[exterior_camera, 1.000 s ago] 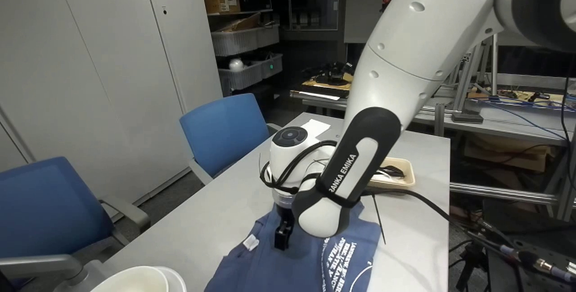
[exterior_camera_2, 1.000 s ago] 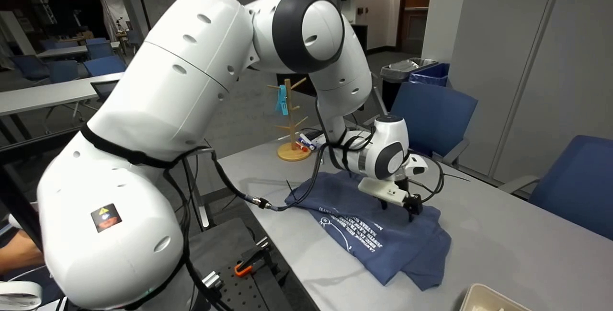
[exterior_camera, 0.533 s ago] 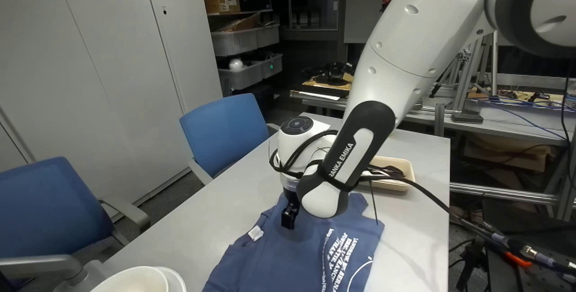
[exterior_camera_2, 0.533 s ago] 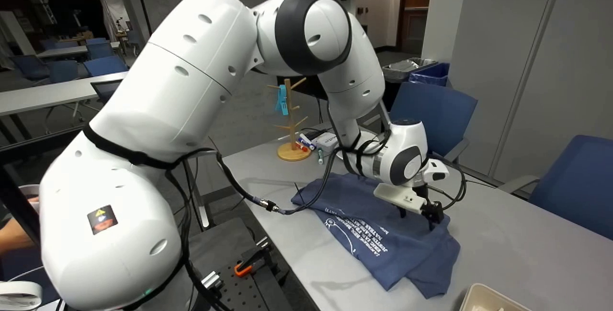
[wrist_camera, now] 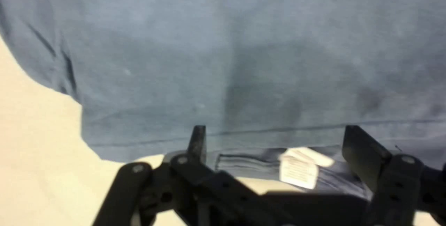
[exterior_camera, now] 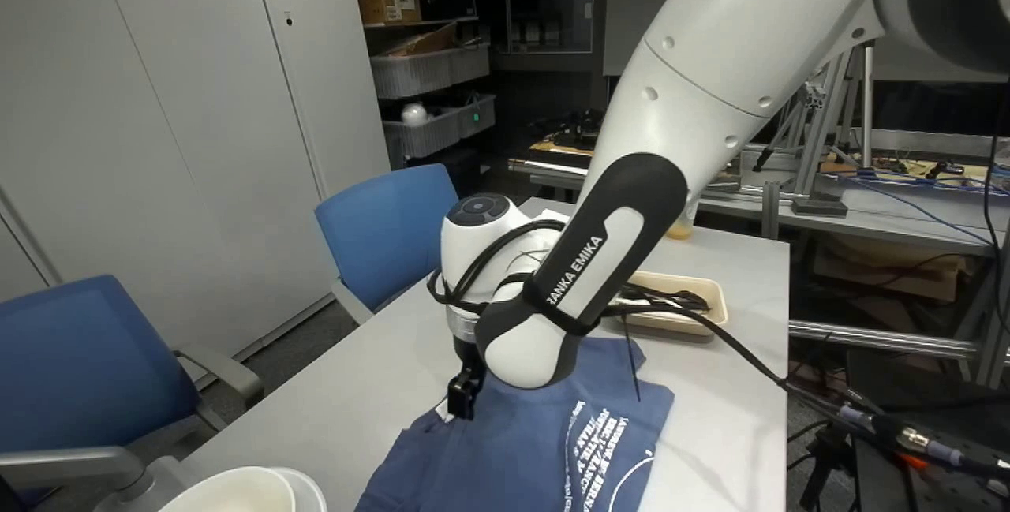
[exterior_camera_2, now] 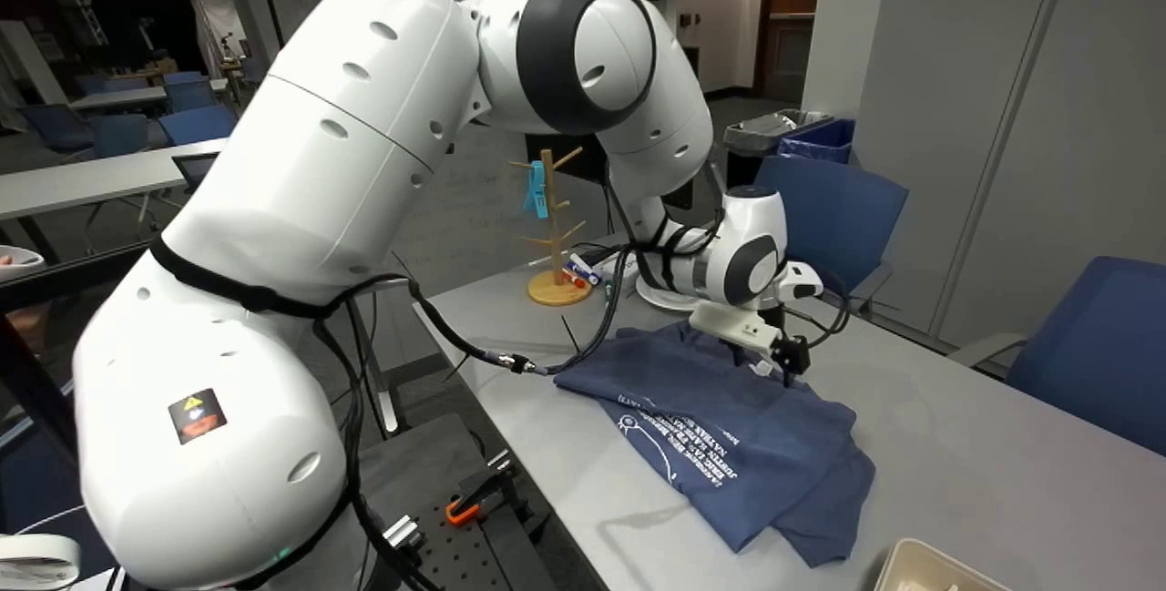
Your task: Unfold the shirt
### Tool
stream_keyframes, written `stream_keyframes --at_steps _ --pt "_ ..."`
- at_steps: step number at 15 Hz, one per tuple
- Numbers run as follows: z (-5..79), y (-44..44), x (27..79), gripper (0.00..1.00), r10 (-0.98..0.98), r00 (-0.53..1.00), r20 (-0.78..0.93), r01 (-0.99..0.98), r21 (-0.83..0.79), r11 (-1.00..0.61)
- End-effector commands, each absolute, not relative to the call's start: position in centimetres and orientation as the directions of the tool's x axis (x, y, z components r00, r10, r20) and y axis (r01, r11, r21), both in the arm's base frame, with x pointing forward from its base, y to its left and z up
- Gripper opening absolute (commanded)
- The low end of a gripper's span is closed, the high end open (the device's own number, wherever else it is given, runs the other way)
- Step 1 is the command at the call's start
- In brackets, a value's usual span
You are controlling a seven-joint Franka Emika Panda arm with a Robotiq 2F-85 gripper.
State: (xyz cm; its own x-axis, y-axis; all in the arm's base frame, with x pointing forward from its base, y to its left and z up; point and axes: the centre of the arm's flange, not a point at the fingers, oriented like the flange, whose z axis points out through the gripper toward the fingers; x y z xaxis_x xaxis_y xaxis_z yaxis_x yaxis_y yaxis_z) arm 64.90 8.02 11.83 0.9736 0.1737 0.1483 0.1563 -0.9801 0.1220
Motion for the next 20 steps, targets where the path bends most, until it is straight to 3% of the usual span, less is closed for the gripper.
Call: stream_keyframes --at_steps 1,10,17,20 --pt "15.2 13.7 65.2 1.0 0.241 0.959 0.149 0.238 0.044 -0.97" --pt "14.6 26.4 60.7 1.0 0.543 0.817 0.195 0.576 -0.227 -0.785" --pt "10.2 27.7 58.4 1.0 0.714 0.684 0.148 0.724 -0.257 -0.64" --pt "9.5 27.5 58.4 0.87 0.737 0.661 0.141 0.743 -0.257 -0.618"
